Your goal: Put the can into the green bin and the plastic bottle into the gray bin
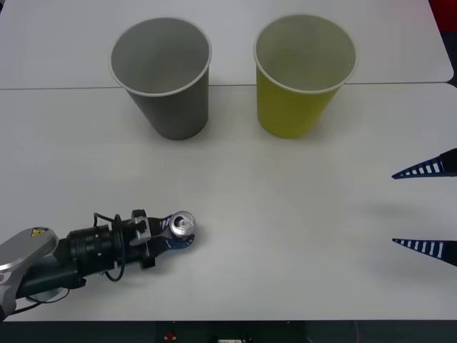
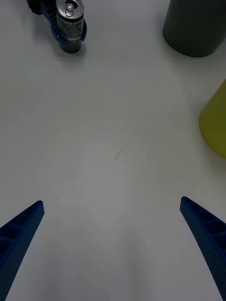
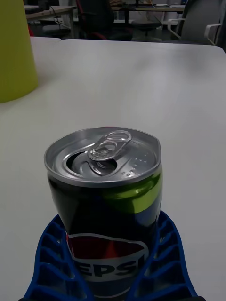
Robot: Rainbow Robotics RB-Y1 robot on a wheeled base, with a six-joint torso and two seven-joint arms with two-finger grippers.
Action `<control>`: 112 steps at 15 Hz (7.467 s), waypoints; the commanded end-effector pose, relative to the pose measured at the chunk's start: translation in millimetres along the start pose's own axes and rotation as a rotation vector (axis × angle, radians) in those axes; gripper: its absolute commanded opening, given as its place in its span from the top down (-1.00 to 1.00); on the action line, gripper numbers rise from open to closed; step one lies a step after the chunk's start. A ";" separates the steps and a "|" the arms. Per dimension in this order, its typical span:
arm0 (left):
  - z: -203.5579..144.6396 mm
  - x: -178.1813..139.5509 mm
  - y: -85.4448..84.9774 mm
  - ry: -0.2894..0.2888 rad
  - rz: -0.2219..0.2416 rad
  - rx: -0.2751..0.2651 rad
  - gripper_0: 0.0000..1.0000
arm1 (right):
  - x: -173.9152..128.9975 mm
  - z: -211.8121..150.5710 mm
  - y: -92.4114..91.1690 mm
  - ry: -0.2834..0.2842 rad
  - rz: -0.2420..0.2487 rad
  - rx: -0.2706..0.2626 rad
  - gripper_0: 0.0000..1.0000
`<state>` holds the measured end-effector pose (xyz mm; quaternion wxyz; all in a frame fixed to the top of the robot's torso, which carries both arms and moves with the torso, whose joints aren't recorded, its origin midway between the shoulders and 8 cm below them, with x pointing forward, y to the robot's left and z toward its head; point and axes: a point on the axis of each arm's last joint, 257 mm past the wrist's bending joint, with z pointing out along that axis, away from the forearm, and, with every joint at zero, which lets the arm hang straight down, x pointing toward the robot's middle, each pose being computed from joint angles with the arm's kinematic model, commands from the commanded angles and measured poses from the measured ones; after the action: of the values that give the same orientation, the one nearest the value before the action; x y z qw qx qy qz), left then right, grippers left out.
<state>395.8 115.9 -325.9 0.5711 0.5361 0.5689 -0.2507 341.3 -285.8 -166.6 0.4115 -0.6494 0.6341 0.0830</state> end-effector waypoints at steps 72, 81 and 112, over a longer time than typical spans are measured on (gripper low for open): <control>139.7 -338.4 182.9 0.225 0.027 -0.036 -1.00 | 0.0 0.0 0.0 0.000 0.000 0.000 -1.00; 13.7 -254.6 129.8 0.177 0.085 0.077 -1.00 | 0.0 0.0 0.0 0.000 0.000 0.000 -1.00; -207.4 -100.9 56.1 0.442 0.184 0.064 -1.00 | 0.0 0.0 0.0 0.000 0.000 0.000 -1.00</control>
<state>343.8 285.1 -168.9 0.4356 0.6460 0.6200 -0.0927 341.3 -285.8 -166.6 0.4115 -0.6494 0.6342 0.0830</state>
